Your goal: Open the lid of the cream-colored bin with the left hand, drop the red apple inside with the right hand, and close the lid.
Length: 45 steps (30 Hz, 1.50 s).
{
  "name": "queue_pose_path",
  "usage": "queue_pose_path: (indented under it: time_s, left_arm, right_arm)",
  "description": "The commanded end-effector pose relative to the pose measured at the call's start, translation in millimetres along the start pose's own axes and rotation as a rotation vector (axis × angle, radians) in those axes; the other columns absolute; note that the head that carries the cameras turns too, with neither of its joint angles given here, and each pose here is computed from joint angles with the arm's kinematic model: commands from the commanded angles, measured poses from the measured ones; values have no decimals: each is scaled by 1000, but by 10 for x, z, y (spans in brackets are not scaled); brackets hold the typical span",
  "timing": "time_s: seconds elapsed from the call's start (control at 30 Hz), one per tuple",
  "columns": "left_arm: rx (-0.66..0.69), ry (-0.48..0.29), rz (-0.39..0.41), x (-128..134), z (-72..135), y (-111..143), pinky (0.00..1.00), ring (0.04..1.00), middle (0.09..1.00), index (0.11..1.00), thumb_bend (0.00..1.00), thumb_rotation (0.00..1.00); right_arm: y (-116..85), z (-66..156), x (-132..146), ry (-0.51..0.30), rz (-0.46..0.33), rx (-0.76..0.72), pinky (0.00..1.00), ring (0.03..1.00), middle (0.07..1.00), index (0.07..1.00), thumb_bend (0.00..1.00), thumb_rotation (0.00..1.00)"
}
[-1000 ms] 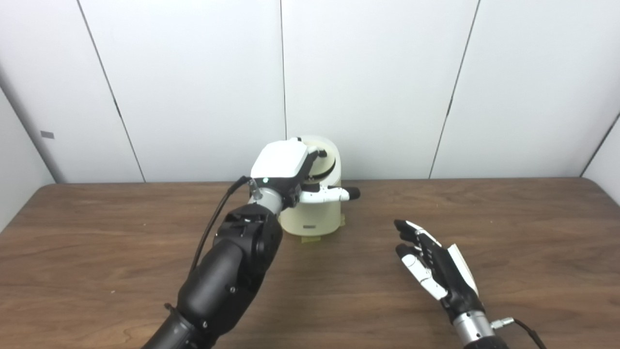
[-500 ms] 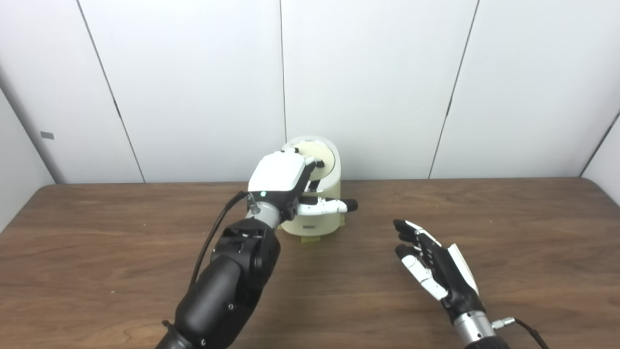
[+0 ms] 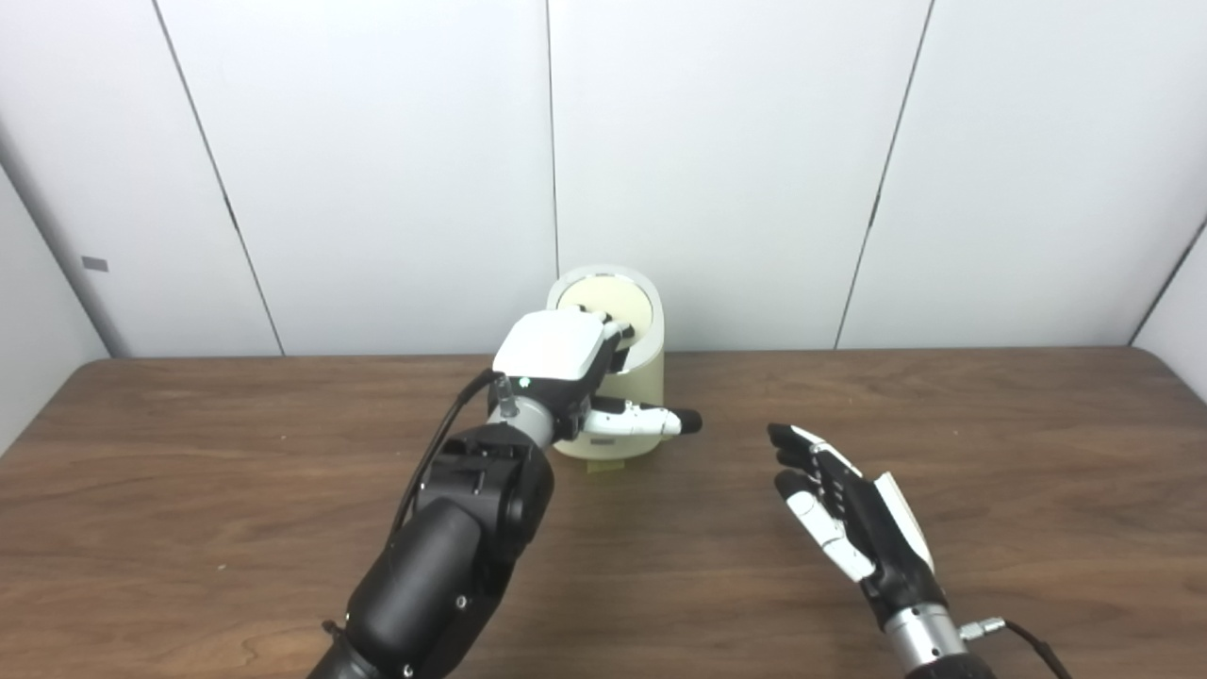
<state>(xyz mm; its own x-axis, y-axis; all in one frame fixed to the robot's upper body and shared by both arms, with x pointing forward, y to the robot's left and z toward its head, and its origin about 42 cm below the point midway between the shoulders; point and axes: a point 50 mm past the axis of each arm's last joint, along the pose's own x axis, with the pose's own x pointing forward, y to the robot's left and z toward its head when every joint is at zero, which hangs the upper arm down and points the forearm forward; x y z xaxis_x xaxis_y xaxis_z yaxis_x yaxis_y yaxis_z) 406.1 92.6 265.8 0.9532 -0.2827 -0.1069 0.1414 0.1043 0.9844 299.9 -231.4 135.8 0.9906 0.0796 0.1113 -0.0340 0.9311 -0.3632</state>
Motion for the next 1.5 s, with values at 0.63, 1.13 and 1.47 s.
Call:
queue_pose_path:
  time_s: [0.63,1.13,1.47]
  left_arm:
    - [-278,-63,314,-90,-79,-176,1000,1000,1000,1000,746,956]
    - [-857,-232,472,-517,-794,-590,818,911,933,919,273,1000]
    - [-1036,-187,488,-1056,-1319,-910,717,814,838,816,215,721]
  right_arm:
    - [-51,166,91,-45,14,-8,770,856,873,856,453,845]
    - [-34,163,121,-67,-18,-60,718,810,832,824,190,562]
    - [-14,151,108,-71,-130,27,619,718,753,751,227,214]
